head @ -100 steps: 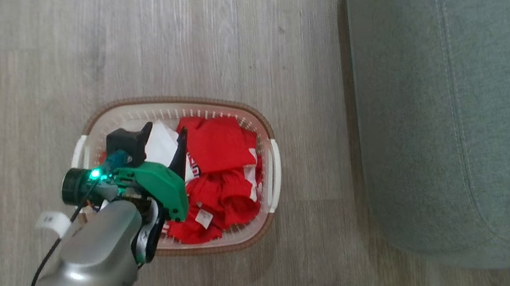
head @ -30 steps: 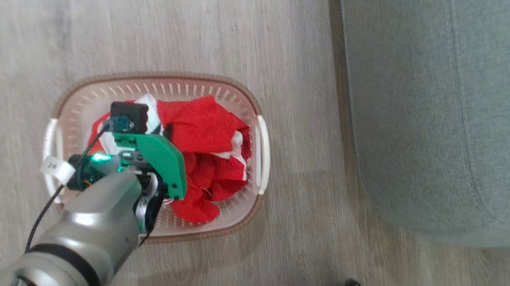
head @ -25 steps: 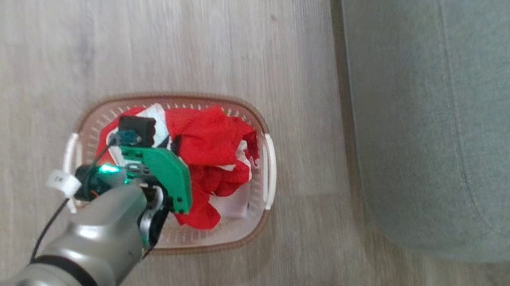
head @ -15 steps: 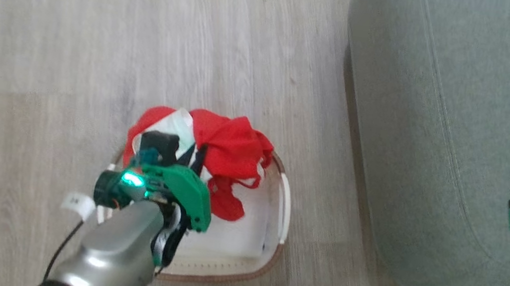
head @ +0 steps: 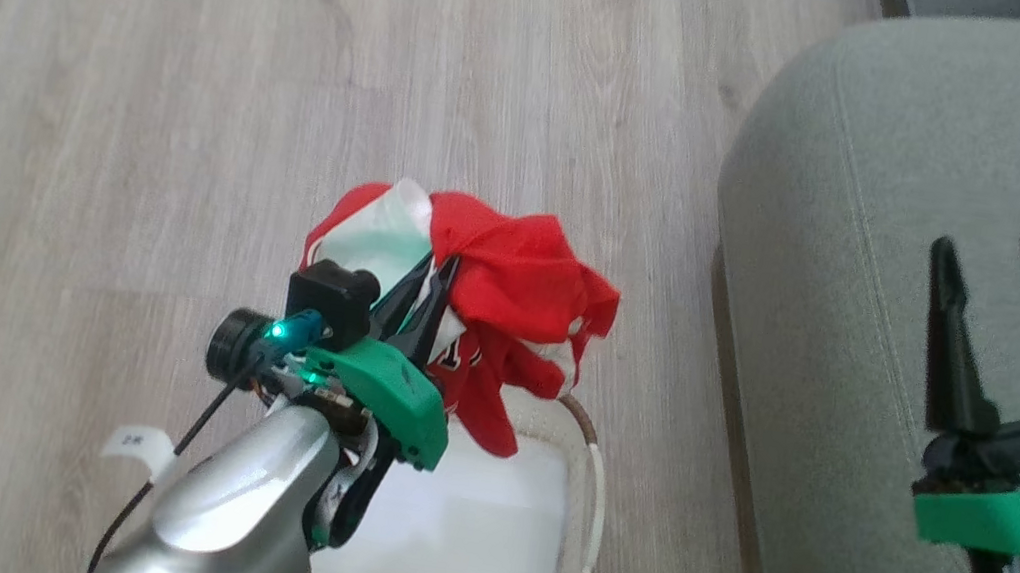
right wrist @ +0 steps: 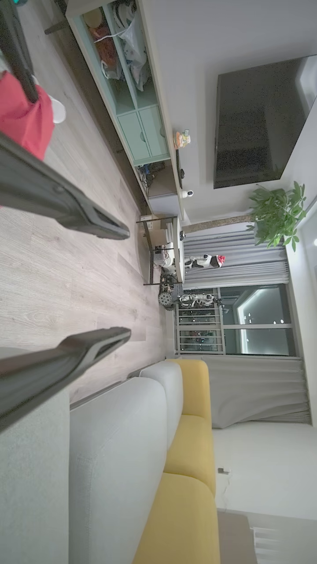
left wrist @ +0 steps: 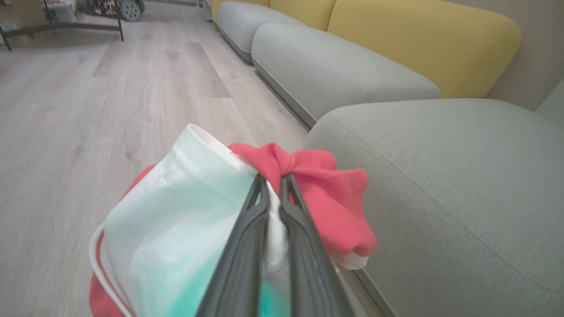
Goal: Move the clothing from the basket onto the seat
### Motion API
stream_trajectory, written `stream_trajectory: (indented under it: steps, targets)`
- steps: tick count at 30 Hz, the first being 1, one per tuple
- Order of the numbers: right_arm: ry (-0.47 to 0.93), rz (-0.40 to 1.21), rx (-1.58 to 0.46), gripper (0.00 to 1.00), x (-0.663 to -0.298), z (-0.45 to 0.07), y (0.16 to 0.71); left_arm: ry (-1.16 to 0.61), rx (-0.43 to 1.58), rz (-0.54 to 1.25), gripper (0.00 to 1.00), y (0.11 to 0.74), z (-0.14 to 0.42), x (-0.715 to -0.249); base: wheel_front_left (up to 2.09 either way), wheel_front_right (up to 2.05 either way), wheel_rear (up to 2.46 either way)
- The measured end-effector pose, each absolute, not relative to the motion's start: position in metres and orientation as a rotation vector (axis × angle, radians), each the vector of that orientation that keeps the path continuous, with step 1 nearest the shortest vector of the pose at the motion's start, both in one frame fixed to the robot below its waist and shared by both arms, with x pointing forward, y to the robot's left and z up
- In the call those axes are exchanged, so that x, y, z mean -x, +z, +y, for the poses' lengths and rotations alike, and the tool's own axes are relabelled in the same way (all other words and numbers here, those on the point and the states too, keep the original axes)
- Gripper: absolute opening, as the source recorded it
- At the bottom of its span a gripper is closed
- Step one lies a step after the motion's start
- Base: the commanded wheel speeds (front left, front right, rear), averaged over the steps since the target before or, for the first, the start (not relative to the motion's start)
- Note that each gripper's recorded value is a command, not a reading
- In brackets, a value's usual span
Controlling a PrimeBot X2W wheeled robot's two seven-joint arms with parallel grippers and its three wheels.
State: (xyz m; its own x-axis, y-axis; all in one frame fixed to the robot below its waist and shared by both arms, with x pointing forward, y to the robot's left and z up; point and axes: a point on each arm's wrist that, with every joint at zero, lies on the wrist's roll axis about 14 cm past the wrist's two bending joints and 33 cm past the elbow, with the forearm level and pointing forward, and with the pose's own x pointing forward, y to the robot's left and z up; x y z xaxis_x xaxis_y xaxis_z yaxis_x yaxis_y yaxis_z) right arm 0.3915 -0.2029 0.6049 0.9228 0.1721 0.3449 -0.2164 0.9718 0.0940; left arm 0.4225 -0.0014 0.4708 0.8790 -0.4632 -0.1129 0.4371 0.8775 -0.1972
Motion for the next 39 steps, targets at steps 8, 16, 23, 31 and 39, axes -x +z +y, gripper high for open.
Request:
stream_trajectory:
  steps: [8, 16, 23, 31, 39]
  targets:
    - [0.231, -0.357, -0.149, 1.00, -0.378, -0.189, 0.610, -0.527, 0.148, -0.034, 0.00, 0.539, -0.004, -0.420, 0.00, 0.00, 0.00]
    - [0.246, -0.322, -0.168, 1.00, -0.369, -0.180, 0.598, -0.587, 0.134, -0.211, 0.00, 0.616, -0.017, -0.423, 0.00, 0.00, 0.00]
    - [0.280, -0.316, -0.174, 1.00, -0.364, -0.168, 0.597, -0.614, 0.129, -0.242, 0.00, 0.636, -0.022, -0.415, 0.00, 0.00, 0.00]
    - [0.384, -0.245, -0.177, 1.00, -0.359, -0.135, 0.577, -0.628, 0.129, -0.237, 0.00, 0.637, -0.025, -0.412, 0.00, 0.00, 0.00]
    - [0.487, -0.179, -0.138, 1.00, -0.368, -0.107, 0.561, -0.646, 0.127, -0.219, 0.00, 0.633, -0.028, -0.406, 0.00, 0.00, 0.00]
